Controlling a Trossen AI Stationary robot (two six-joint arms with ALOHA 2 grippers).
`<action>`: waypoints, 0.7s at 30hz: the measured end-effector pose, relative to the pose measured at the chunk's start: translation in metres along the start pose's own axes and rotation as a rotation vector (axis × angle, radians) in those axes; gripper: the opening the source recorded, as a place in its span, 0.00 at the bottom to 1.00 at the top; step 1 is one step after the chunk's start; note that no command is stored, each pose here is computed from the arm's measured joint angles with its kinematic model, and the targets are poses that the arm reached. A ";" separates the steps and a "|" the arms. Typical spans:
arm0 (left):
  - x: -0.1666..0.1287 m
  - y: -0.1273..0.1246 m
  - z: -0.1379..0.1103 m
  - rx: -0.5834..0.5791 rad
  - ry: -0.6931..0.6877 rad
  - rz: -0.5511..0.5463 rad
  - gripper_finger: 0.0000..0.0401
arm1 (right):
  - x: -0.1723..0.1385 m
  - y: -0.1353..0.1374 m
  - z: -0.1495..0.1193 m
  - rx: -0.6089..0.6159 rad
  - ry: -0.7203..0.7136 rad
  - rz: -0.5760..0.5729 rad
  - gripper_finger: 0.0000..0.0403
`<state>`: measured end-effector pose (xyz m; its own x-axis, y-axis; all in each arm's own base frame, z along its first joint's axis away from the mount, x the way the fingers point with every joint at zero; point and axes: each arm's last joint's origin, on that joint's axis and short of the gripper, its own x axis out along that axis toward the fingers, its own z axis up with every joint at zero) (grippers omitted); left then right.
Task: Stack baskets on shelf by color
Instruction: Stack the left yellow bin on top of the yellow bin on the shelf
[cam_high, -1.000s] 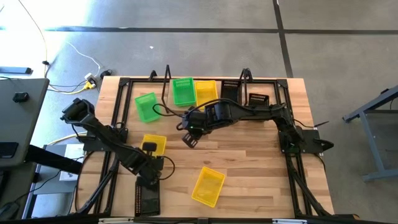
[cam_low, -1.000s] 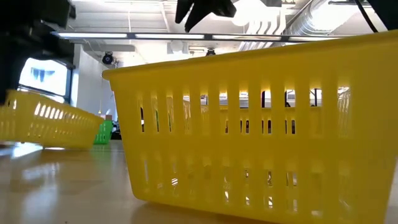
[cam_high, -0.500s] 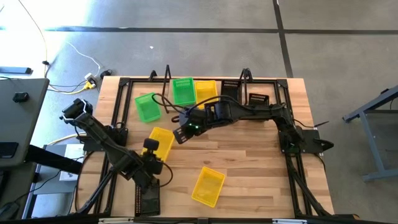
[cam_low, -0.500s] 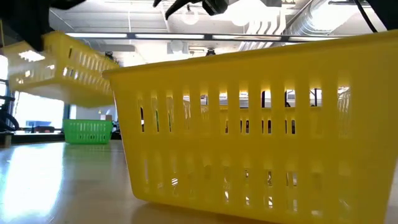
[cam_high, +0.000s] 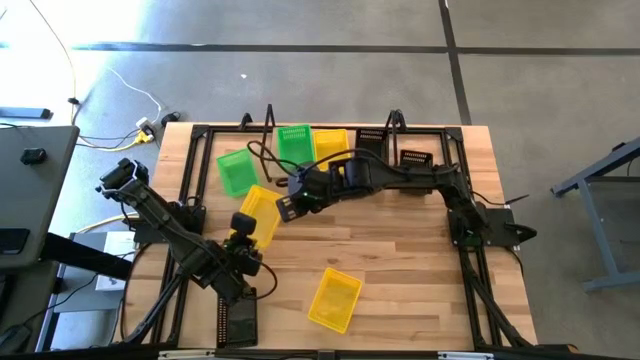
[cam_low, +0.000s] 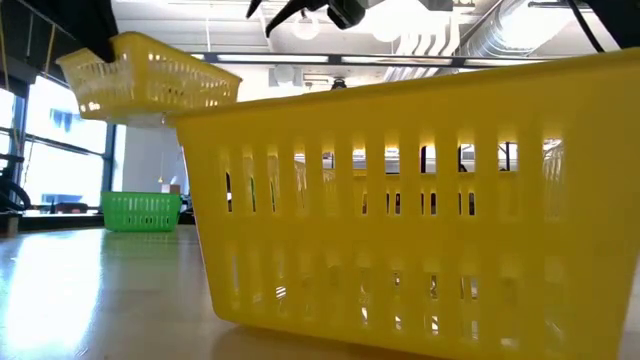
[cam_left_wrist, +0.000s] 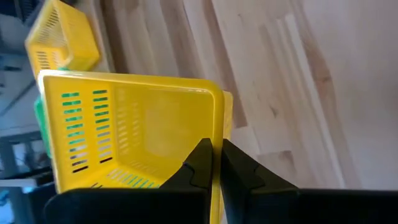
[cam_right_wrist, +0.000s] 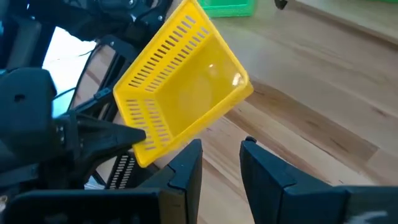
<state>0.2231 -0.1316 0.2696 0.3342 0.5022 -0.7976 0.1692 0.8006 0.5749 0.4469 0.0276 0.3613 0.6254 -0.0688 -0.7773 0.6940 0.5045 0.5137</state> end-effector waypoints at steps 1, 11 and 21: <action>0.000 0.001 0.000 0.005 -0.002 0.014 0.01 | 0.000 -0.001 0.002 0.014 -0.002 -0.002 0.24; 0.007 0.014 0.000 0.090 0.024 0.120 0.01 | 0.002 -0.008 0.015 0.123 -0.017 -0.013 0.24; 0.017 0.029 0.002 0.169 0.060 0.203 0.01 | 0.003 -0.014 0.025 0.242 -0.030 -0.020 0.24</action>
<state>0.2359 -0.1008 0.2733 0.3227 0.6693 -0.6693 0.2586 0.6179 0.7425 0.4480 -0.0011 0.3607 0.6185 -0.1041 -0.7789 0.7693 0.2825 0.5731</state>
